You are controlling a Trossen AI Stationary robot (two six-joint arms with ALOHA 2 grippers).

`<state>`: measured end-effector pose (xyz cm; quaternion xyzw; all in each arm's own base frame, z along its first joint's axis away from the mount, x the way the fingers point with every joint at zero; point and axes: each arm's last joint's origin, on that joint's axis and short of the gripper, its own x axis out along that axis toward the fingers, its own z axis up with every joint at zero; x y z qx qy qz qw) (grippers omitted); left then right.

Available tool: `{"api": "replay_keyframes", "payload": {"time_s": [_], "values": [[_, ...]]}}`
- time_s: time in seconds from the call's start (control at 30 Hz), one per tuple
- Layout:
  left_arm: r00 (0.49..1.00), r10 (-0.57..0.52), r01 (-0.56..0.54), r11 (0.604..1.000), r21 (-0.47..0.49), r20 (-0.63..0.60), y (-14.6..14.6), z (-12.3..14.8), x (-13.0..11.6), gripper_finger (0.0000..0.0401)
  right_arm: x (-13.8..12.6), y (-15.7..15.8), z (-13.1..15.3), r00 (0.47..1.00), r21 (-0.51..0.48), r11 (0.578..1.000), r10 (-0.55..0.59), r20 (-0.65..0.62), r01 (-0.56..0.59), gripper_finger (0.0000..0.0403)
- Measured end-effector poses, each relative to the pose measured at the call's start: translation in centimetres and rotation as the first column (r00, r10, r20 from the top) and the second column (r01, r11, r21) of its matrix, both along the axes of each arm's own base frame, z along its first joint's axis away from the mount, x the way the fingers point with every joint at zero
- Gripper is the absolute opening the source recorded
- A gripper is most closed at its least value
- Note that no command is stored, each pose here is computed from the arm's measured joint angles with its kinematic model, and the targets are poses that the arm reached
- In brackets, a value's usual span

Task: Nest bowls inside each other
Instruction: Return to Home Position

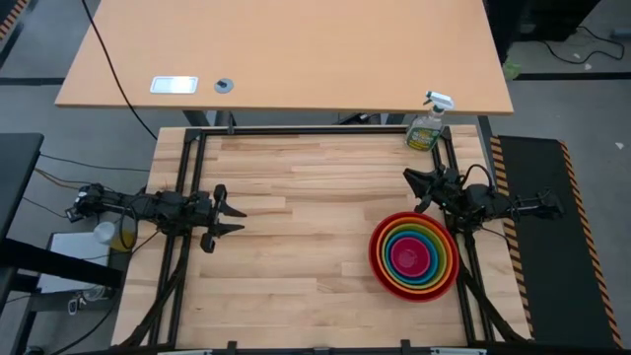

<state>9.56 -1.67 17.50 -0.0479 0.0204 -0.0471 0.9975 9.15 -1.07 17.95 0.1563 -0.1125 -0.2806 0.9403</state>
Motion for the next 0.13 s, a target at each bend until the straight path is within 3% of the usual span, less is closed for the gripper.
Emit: {"api": "replay_keyframes", "payload": {"time_s": [0.13], "values": [[1.0,0.0,0.0,1.0,0.0,0.0,0.0,0.0,0.0,0.0155,0.0,0.0,0.0,1.0,0.0,1.0,0.0,0.0,0.0,0.0077]]}}
